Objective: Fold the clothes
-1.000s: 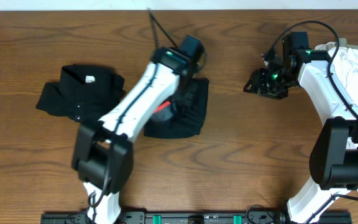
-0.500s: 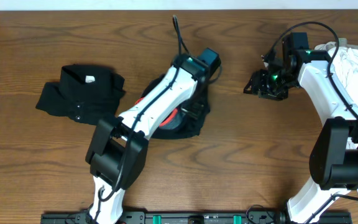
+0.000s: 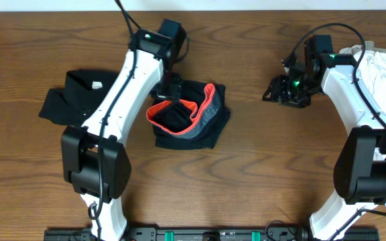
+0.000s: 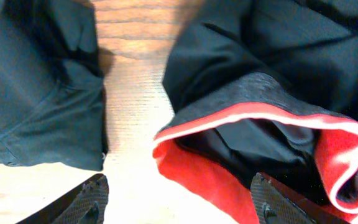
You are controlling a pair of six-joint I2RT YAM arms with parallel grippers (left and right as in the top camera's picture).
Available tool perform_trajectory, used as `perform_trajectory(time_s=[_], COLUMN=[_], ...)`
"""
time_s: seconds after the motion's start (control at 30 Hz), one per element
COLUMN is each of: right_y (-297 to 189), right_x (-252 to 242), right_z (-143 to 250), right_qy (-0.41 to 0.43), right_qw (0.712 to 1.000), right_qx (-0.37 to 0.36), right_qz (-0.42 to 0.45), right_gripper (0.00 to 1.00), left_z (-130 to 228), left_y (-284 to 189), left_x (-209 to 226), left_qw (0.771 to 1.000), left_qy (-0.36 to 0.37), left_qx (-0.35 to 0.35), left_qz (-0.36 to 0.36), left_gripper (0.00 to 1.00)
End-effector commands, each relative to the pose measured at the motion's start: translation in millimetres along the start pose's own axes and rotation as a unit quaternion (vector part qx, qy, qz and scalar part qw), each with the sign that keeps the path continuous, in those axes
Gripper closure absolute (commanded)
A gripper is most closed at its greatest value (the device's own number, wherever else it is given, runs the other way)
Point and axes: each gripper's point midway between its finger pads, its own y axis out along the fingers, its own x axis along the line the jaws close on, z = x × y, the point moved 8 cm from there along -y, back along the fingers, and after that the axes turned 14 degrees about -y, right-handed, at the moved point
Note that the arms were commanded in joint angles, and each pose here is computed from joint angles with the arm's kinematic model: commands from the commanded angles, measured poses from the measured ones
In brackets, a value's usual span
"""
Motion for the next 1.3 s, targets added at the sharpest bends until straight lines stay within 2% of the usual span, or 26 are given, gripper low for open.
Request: perform_trajectory(time_s=[0.0,0.27,0.47,0.5,0.67,0.7,1.03,1.27], right_y=[-4.9,-5.1,-5.1,-5.1,-5.0,-5.0,-5.1,-4.9], right_x=[-0.8,-1.1,-1.0,-1.0,-0.8,-0.8,-1.0,-0.6], right_z=[-0.6,-0.7,-0.6,-0.6,0.9,1.2,1.4,0.9], right_qy=[-0.007,-0.007,-0.006,-0.006,-0.004,-0.004,-0.004,-0.005], right_qw=[1.0,1.0,1.0,1.0,1.0,1.0,1.0,1.0], right_qx=[-0.005,-0.005,-0.005,-0.005,-0.001,0.0,0.001,0.0], right_qz=[0.001,0.001,0.001,0.001,0.0,0.0,0.0,0.0], right_gripper=[0.42,0.42,0.42,0.42,0.42,0.42,0.42,0.41], left_z=[-7.5,0.8,6.4,6.5,12.6,15.2,35.3,50.8], left_y=[5.5,53.6,64.8,63.9,59.0,55.9,7.3,3.2], left_x=[17.2,23.9,11.8,9.0,-5.7,-11.0,-75.3,-119.1], left_qw=[0.999,0.985,0.974,0.972,0.964,0.961,0.955,0.955], left_qy=[-0.041,-0.014,0.028,0.033,0.048,0.052,0.068,0.067], left_qx=[0.014,0.082,0.085,0.085,0.093,0.097,0.065,0.044], left_qz=[0.03,0.152,0.207,0.218,0.242,0.252,0.281,0.285], left_gripper=[0.25,0.24,0.26,0.32,0.92,0.94,0.94,0.94])
